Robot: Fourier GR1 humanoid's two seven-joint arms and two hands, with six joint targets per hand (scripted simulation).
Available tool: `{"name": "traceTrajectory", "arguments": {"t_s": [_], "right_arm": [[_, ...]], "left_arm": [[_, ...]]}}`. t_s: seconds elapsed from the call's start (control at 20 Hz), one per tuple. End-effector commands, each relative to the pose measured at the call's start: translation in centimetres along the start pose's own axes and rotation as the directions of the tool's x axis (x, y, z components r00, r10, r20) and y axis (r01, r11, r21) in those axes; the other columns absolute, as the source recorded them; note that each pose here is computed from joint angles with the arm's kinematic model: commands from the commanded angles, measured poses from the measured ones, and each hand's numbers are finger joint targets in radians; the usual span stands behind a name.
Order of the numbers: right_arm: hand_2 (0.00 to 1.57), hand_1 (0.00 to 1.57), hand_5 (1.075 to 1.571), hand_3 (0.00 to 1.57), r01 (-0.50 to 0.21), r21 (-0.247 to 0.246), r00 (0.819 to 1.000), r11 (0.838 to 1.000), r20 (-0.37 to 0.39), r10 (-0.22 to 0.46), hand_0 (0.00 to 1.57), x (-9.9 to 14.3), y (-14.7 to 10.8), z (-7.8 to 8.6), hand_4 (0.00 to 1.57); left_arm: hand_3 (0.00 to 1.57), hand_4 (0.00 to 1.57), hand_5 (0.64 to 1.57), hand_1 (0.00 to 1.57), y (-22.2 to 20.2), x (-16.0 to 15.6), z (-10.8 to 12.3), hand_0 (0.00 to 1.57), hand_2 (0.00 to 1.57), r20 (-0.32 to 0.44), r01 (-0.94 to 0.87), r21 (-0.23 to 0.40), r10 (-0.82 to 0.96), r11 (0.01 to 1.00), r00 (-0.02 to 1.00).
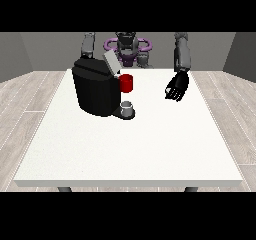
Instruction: Insert the coffee pod into the coffee machine and close the lid
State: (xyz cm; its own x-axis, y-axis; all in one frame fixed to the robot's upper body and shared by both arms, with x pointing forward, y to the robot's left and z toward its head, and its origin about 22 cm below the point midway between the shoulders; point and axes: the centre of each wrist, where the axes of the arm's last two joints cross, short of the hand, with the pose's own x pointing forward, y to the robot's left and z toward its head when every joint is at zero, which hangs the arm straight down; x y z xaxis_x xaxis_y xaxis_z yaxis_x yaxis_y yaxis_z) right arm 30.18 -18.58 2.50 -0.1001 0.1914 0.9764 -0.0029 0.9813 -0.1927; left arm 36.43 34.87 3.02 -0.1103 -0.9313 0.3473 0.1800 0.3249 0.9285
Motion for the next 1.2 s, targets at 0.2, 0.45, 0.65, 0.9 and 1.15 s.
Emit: {"name": "traceTrajectory", "arguments": {"t_s": [0.2,0.45,0.65,0.9,1.15], "right_arm": [[0.0,0.0,1.571,0.0,0.02,-0.03,0.999,0.999,-0.042,-0.022,0.0,-2.6,-0.5,0.4,0.0],[0.0,0.0,1.571,0.0,-0.074,-0.054,0.994,0.996,-0.09,0.069,0.0,-3.0,-0.8,0.6,0.0],[0.0,0.0,1.571,0.0,-0.074,-0.071,0.99,0.995,-0.127,0.065,0.0,-1.4,-1.3,-0.7,0.0],[0.0,0.0,1.571,0.0,-0.08,-0.088,0.984,0.993,-0.166,0.065,0.0,-4.4,-0.7,0.1,0.0],[0.0,0.0,1.571,0.0,-0.093,-0.062,0.979,0.994,-0.187,0.08,0.0,-5.9,-3.4,0.1,0.0]], "left_arm": [[0.85,0.39,1.571,0.73,0.1,-1.1,-0.2,0.73,0.96,-0.032,0.115,-0.099,-0.119,0.988,0.992],[1.01,0.4,1.571,1.04,-1.0,0.1,-1.2,1.04,1.12,0.019,0.116,-0.115,-0.114,0.987,0.993],[1.24,0.5,1.571,1.28,-0.4,0.6,-1.9,1.28,1.31,0.055,0.043,-0.085,-0.039,0.995,0.998],[1.36,0.52,1.571,1.45,1.5,3.8,-3.9,1.45,1.43,0.136,-0.078,-0.127,0.096,0.989,0.986],[1.33,0.49,1.571,1.38,3.4,7.3,-5.6,1.38,1.38,0.146,-0.046,-0.178,0.072,0.983,0.987]]}}
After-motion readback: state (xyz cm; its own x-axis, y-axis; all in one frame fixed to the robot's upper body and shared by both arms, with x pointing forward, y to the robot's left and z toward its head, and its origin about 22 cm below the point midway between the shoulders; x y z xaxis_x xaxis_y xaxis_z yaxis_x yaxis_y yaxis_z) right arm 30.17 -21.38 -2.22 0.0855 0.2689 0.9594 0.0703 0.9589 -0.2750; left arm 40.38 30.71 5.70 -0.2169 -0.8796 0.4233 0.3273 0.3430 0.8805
